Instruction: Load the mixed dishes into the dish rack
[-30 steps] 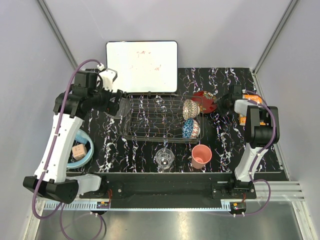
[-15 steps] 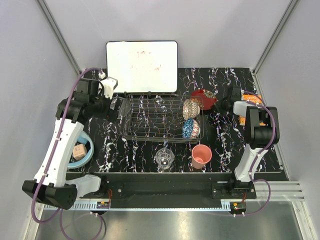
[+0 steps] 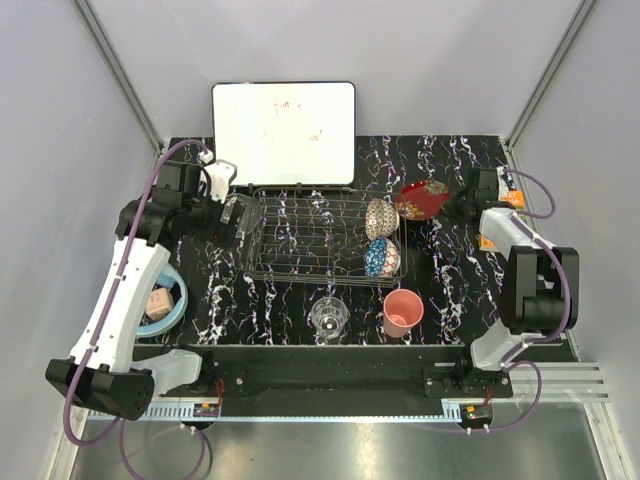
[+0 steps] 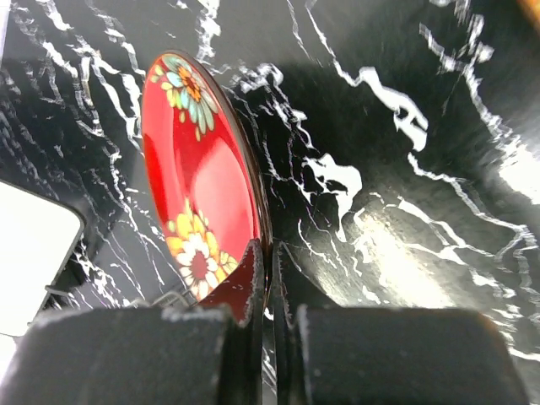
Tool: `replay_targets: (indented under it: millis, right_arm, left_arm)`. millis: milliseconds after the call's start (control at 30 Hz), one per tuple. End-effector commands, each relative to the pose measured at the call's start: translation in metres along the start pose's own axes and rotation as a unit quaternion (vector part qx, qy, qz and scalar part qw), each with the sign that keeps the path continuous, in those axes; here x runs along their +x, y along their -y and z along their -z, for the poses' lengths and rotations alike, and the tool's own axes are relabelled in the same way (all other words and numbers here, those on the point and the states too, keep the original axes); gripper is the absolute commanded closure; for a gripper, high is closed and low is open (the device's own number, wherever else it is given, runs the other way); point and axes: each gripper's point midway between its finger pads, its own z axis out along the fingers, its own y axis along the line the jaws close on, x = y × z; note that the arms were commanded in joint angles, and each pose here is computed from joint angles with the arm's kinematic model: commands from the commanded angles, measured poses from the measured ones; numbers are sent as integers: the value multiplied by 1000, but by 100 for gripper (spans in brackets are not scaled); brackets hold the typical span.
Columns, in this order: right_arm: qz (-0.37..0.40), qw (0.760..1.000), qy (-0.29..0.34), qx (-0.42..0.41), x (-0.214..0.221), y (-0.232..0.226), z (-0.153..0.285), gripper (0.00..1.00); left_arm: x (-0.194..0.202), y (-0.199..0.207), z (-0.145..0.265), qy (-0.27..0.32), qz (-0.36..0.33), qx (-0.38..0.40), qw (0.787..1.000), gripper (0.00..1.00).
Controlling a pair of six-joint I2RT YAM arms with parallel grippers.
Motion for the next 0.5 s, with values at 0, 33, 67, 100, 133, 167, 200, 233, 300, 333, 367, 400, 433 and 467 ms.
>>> replay_targets:
  millis: [0, 33, 67, 100, 133, 167, 200, 233, 300, 333, 367, 400, 433, 467]
  right_arm:
    - [77, 993, 78, -43, -50, -39, 39, 100]
    - [83, 992, 83, -45, -53, -41, 43, 100]
    - [94, 991, 88, -44, -55, -41, 45, 100]
    - [98, 990, 95, -47, -59, -44, 51, 100]
    - [103, 988, 100, -47, -61, -45, 54, 100]
    - [111, 987, 103, -47, -63, -47, 56, 100]
    - [115, 986, 110, -50, -67, -50, 62, 100]
    - [119, 985, 119, -45, -70, -50, 65, 100]
    - [129, 981, 139, -48, -80, -57, 77, 100]
    - [132, 979, 151, -45, -86, -59, 82, 100]
    - [138, 977, 159, -45, -91, -61, 87, 100]
    - [140, 974, 170, -50, -99, -69, 97, 100]
    - [142, 972, 181, -49, -105, -71, 102, 100]
    - [147, 969, 190, -50, -110, -75, 109, 100]
  left_arm:
    - [-9, -7, 2, 24, -2, -16, 1000, 3]
    - [-10, -7, 3, 25, -3, -16, 1000, 3]
    - [-9, -7, 4, 25, -3, -16, 1000, 3]
    - [-10, -8, 5, 27, -4, -18, 999, 3]
    - [-10, -8, 5, 27, -4, -18, 999, 3]
    - [-9, -8, 5, 27, -5, -19, 999, 3]
    - [-9, -8, 5, 28, -6, -19, 999, 3]
    - [-8, -8, 5, 26, -8, -20, 999, 3]
    - [-8, -9, 5, 27, -9, -21, 999, 3]
    - [-8, -9, 4, 25, -9, -22, 999, 3]
    - [-7, -9, 4, 24, -9, -21, 999, 3]
    - [-7, -8, 4, 24, -10, -20, 999, 3]
    - [-7, -8, 4, 25, -11, -19, 999, 3]
    - [-7, -9, 4, 24, -10, -21, 999, 3]
